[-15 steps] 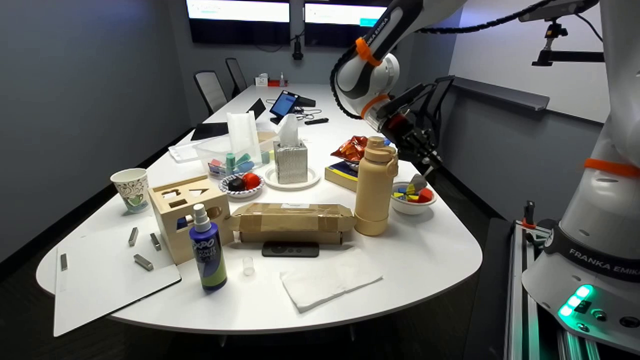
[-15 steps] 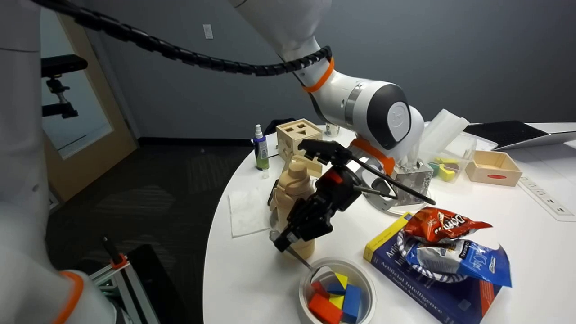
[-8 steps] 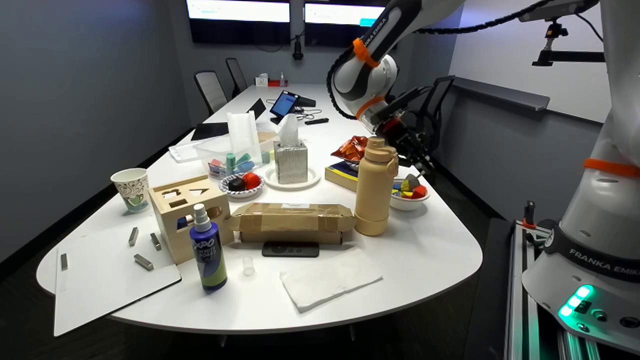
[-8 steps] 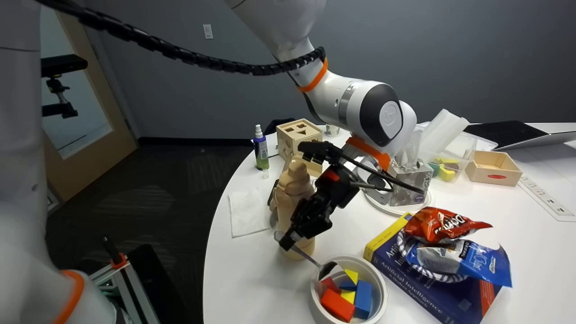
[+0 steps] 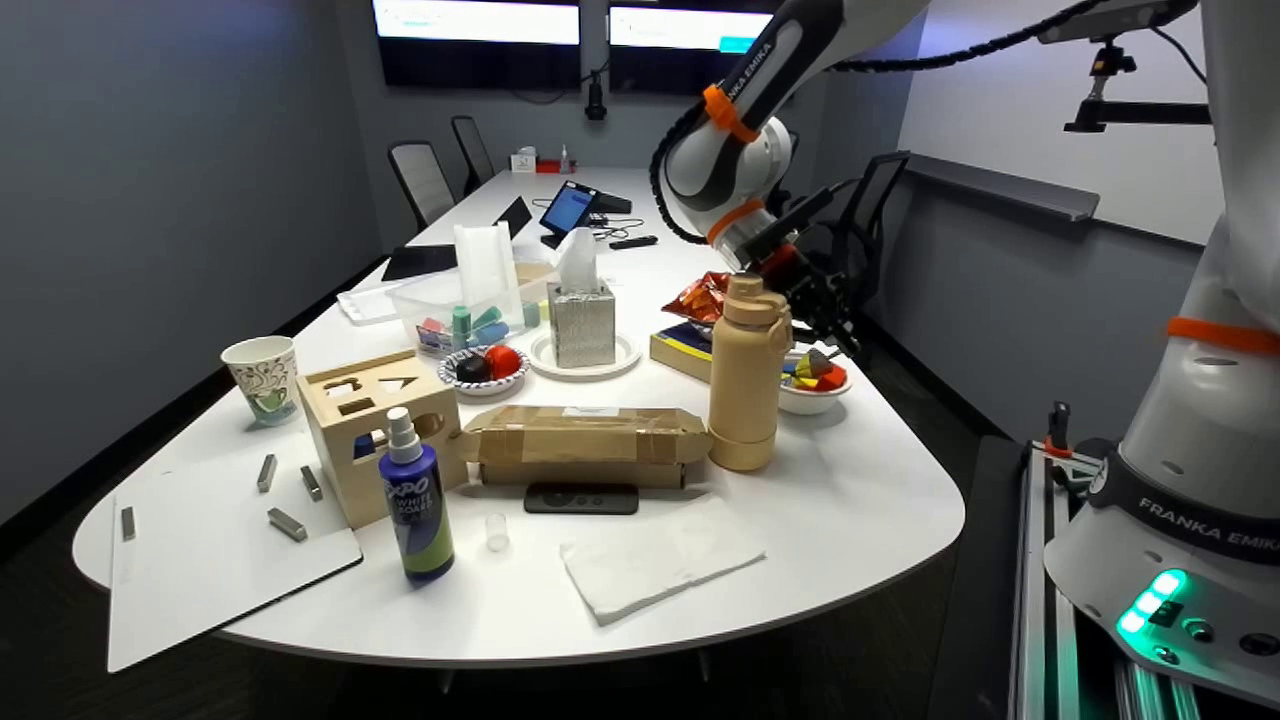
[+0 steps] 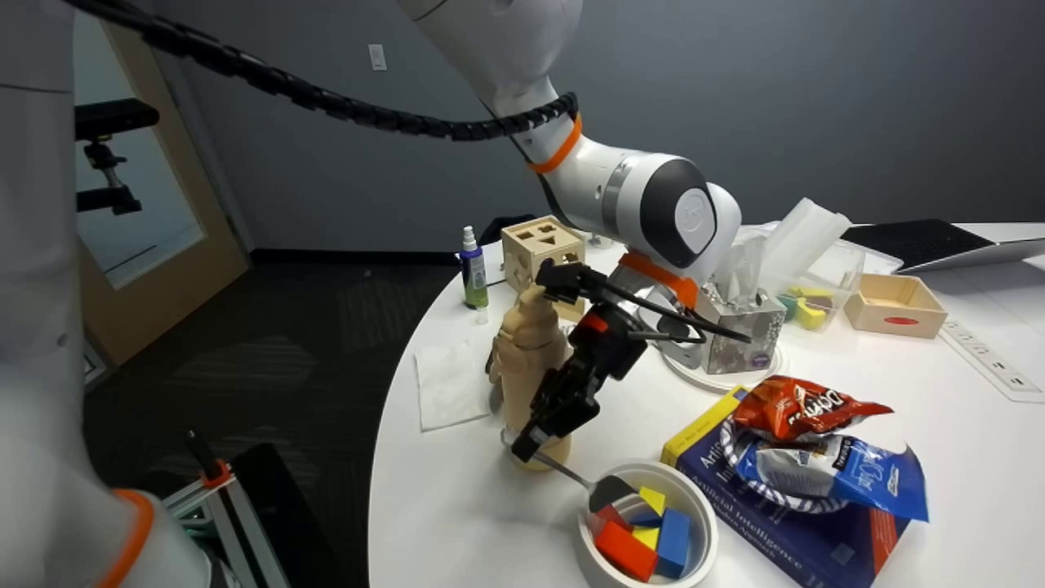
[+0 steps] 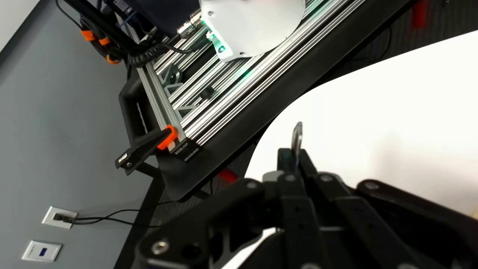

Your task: Use the spoon to stir in the white bowl

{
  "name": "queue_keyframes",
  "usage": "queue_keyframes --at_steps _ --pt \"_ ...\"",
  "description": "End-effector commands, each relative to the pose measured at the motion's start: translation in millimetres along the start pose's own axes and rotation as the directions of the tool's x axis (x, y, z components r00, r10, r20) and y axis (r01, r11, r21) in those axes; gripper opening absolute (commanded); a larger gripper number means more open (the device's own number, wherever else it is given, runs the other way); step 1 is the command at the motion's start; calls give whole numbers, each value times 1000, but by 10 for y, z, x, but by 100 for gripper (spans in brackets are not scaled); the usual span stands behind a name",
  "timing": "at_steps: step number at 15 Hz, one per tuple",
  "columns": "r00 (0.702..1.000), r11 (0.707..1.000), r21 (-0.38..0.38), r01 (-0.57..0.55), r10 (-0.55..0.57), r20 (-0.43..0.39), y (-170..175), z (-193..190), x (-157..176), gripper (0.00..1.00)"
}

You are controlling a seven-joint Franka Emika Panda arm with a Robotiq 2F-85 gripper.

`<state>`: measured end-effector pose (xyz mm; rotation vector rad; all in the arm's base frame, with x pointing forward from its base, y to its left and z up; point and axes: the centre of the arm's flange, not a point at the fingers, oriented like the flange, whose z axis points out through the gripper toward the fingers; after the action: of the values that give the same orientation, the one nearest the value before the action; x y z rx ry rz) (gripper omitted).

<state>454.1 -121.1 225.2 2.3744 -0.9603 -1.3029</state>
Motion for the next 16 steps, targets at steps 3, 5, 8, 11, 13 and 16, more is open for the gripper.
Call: queue_keyframes --at_steps 3,5,8,11,13,16 --pt "997 998 22 -57 58 -52 78 95 94 1" --pt "995 995 60 -76 80 -63 147 89 166 1" --pt "990 987 126 -99 110 -85 271 62 298 1" --pt "989 983 159 -97 113 -93 338 89 404 1" --pt "988 981 169 -96 114 -103 355 114 424 1" --pt "986 981 170 -89 111 -125 321 173 440 1"
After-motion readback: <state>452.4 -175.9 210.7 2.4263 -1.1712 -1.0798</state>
